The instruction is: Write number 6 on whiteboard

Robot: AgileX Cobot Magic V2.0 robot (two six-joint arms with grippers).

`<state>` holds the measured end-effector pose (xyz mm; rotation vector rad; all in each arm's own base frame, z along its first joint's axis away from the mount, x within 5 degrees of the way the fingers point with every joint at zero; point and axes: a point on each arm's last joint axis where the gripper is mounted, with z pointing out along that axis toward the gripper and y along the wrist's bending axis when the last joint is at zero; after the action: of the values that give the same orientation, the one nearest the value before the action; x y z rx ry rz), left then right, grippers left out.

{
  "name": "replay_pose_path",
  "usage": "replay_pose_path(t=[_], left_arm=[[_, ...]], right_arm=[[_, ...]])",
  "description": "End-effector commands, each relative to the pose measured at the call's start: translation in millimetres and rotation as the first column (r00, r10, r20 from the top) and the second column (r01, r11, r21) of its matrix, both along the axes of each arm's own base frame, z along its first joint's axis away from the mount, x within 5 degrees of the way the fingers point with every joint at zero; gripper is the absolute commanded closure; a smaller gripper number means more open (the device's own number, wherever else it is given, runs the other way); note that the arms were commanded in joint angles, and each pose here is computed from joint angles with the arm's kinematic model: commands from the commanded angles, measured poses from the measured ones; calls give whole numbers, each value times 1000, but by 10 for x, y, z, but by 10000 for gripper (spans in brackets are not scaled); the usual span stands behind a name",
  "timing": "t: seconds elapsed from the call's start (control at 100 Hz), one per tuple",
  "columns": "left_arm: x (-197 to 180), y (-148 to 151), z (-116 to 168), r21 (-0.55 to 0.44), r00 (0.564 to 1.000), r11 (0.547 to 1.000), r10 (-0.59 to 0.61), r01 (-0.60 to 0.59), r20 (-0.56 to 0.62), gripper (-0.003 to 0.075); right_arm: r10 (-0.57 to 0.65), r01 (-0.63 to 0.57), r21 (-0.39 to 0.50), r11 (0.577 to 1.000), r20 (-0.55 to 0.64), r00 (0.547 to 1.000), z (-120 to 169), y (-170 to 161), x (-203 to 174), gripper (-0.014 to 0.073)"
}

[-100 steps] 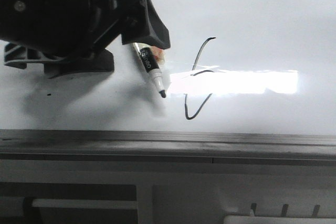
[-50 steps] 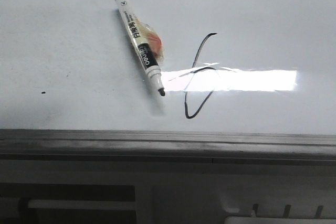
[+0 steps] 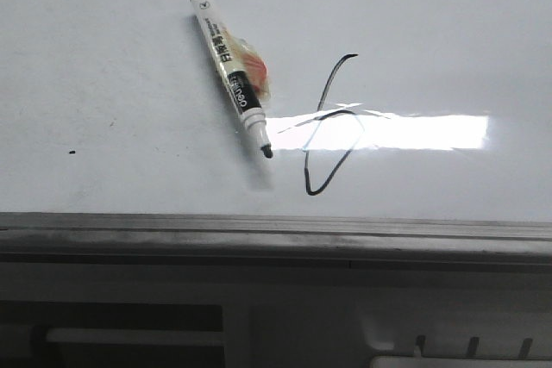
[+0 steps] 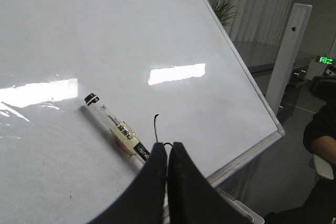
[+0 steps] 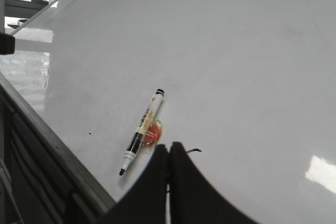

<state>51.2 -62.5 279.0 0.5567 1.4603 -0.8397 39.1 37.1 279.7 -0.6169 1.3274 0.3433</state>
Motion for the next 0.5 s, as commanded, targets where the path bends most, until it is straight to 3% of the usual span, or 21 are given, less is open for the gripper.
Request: replay_pose_path(t=[0.0,0.38,0.49], left_arm=[[11,7,47,-11,1000,1000,14,-14,14,739],[13,7,6,-4,1000,1000,16,-16,7,739],[86,84,-20,15,985,990,141,-143,96,739]], right_arm=[[-49,48,42,998,27,998,105,-40,19,659],[-49,48,42,998,27,998,105,-40,19,659],[-50,48,43,998,27,998,106,-41,19,659]])
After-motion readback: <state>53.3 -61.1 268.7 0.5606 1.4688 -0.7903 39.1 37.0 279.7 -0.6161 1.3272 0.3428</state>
